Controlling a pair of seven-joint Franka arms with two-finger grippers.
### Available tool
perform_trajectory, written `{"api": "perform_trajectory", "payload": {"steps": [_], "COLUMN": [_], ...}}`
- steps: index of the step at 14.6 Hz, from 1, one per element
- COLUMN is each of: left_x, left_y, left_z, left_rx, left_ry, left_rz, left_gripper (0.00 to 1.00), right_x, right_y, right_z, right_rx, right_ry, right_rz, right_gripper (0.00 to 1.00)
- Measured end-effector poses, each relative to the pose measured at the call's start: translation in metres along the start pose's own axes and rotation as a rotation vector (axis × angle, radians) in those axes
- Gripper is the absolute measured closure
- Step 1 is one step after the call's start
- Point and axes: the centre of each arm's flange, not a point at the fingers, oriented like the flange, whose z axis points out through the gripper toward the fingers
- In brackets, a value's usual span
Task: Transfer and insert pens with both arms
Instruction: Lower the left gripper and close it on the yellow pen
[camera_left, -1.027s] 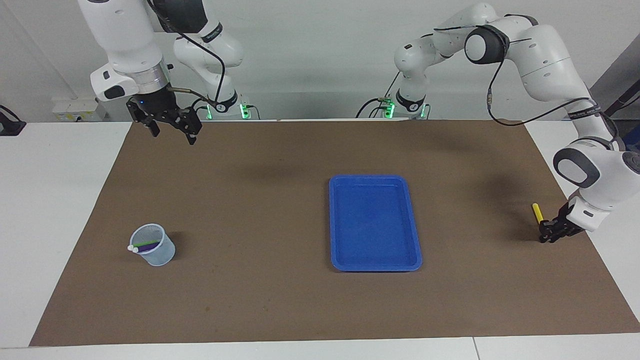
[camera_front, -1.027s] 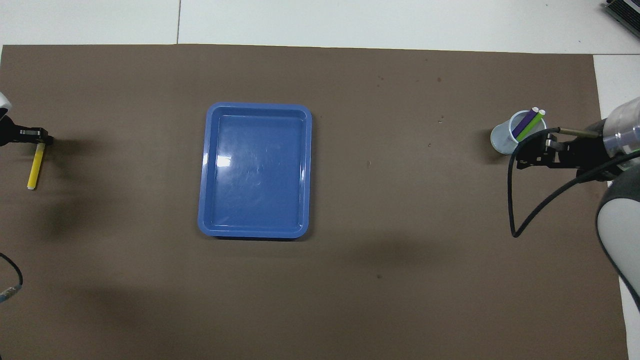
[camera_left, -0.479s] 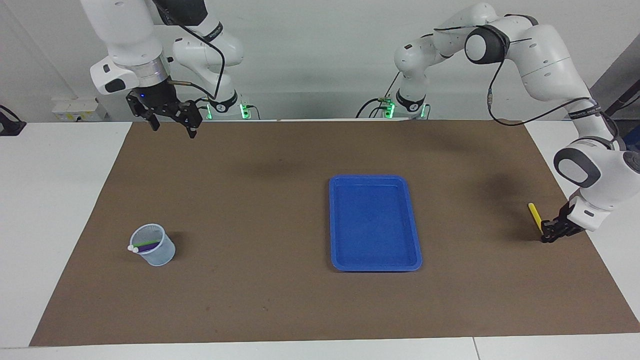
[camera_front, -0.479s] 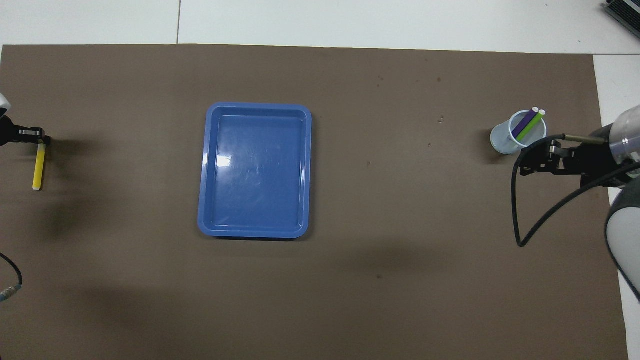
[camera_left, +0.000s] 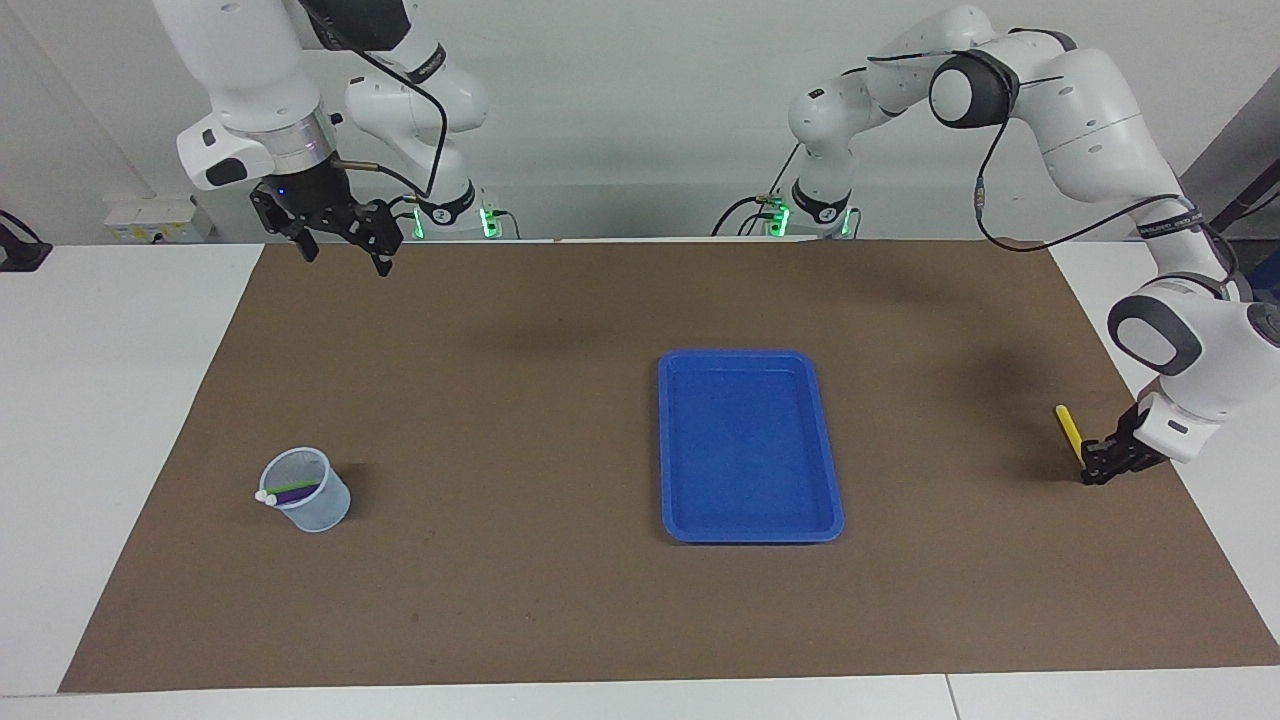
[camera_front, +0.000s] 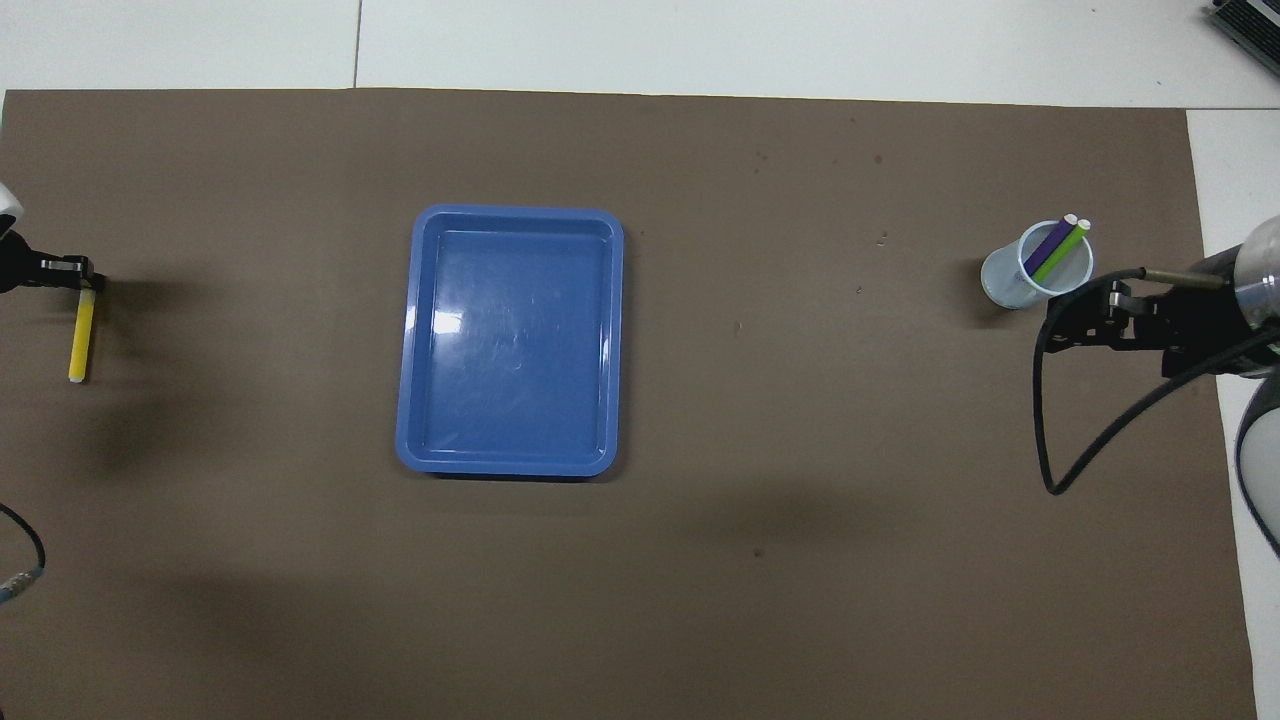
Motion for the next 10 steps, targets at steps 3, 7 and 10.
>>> {"api": "perform_trajectory", "payload": {"steps": [3,7,10], "left_x": [0.001,0.011,0.016], "left_y": [0.002,0.011,0.021], "left_z": [-0.003,-0.022,-0.034], "left_rx": [-0.012,-0.020,-0.024], "left_ry": [-0.018,-0.029,-0.038], "left_rz": [-0.007,-0.037,-0.064], "left_gripper": [0.84,0.84,0.84], "right_x": [0.000,0.000,0.000], "right_y": [0.001,0.001,0.001], "right_z": [0.000,0.000,0.000], "right_rx": [-0.001,-0.001,-0.001], "right_ry": [-0.004,-0.004,-0.004], "right_rz": [-0.027,-0.066,-0.086], "right_gripper": [0.00,0.00,0.00]}}
